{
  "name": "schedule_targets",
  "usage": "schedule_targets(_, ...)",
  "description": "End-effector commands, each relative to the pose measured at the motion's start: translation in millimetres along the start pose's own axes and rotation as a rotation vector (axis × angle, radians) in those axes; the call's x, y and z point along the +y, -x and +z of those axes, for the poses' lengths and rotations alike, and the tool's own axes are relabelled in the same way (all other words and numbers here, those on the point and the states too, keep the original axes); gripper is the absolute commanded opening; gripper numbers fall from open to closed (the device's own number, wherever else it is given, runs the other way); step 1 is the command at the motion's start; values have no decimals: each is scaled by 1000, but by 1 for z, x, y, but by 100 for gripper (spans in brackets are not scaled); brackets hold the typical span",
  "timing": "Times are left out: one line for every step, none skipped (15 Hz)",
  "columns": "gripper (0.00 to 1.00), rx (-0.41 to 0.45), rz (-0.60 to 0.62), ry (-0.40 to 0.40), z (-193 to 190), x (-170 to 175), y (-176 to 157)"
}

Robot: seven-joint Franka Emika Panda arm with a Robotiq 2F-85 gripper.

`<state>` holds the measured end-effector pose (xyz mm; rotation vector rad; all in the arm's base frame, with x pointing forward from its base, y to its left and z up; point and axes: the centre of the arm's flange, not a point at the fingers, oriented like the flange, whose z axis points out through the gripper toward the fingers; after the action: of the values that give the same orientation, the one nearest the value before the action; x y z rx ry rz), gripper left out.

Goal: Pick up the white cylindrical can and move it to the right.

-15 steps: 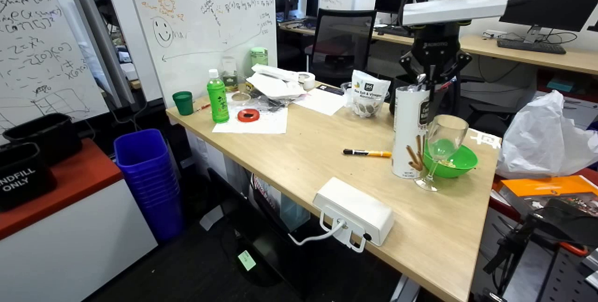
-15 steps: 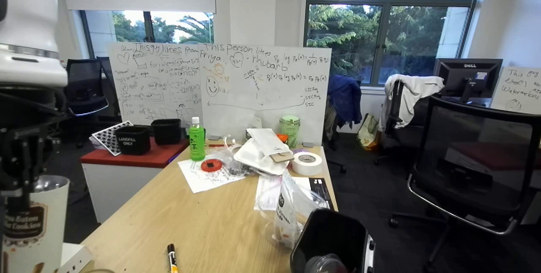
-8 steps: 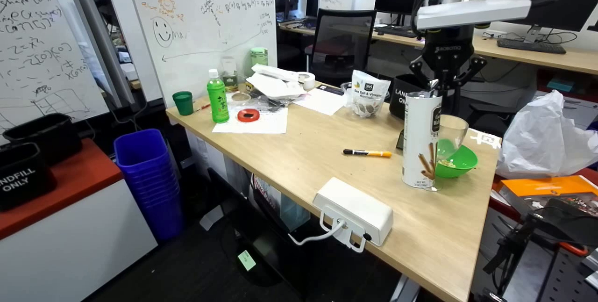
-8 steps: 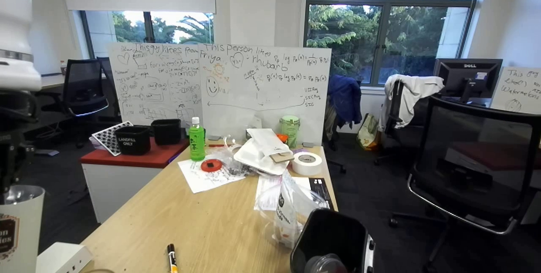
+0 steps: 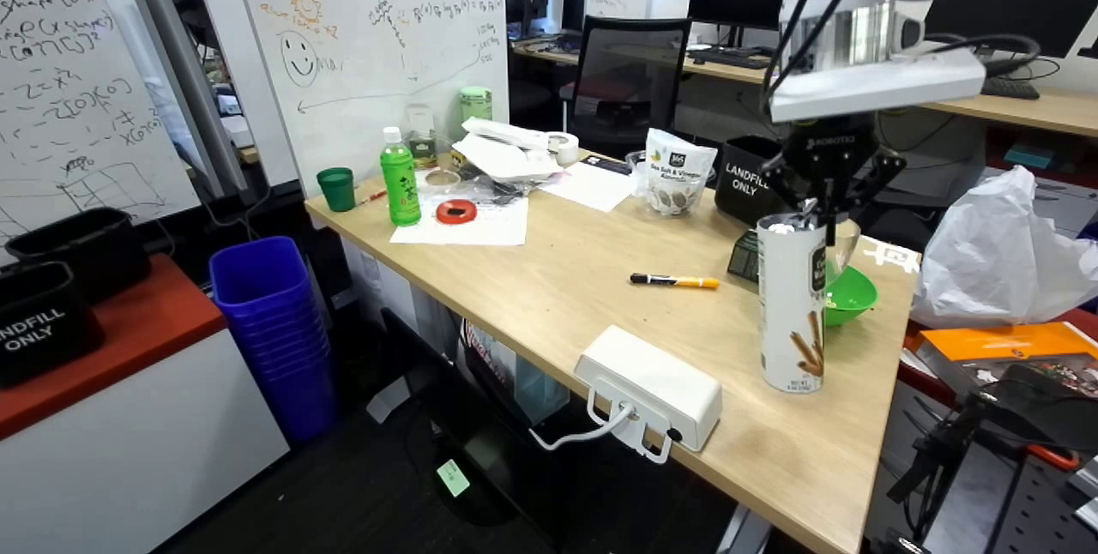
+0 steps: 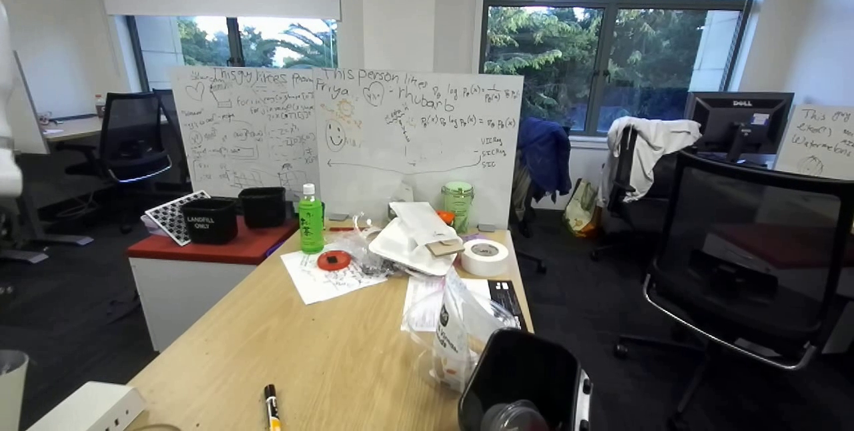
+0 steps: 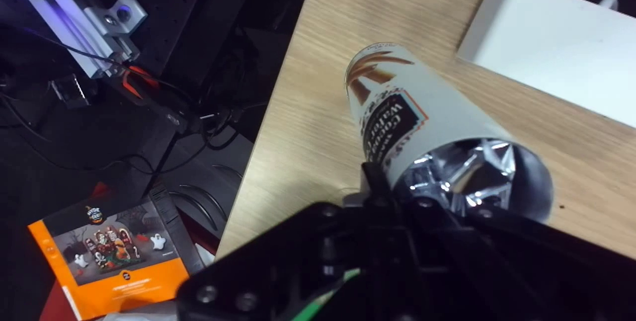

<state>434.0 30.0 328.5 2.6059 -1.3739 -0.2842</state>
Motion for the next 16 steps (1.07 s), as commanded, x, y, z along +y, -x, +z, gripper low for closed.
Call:
schedule_targets(1, 42, -28, -57, 36, 13, 23)
schedule_targets(1, 42, -45, -89, 46, 15, 29)
schedule_targets(1, 48, -55, -112, 53, 16, 33)
schedule_targets(1, 51, -68, -130, 59, 19, 38)
schedule_targets(1, 60, -78, -142, 64, 21, 42)
schedule_targets(1, 71, -92, -154, 70, 23, 45)
schedule_targets(1, 79, -106, -162, 73, 24, 48)
schedule_targets(1, 86, -129, -174, 76, 25, 52)
schedule_targets(1, 94, -150, -180, 78, 27, 56)
schedule_targets(1, 100, -168, -185, 78, 28, 58)
schedule_targets(1, 102, -185, -188, 80, 30, 60)
schedule_targets(28, 102, -201, -191, 79, 30, 62)
schedule_targets(30, 105, -214, -200, 76, 29, 63)
schedule_targets(35, 106, -227, -207, 73, 27, 62)
schedule_targets(43, 105, -238, -216, 69, 27, 61)
schedule_targets(50, 104, -249, -219, 65, 27, 60)
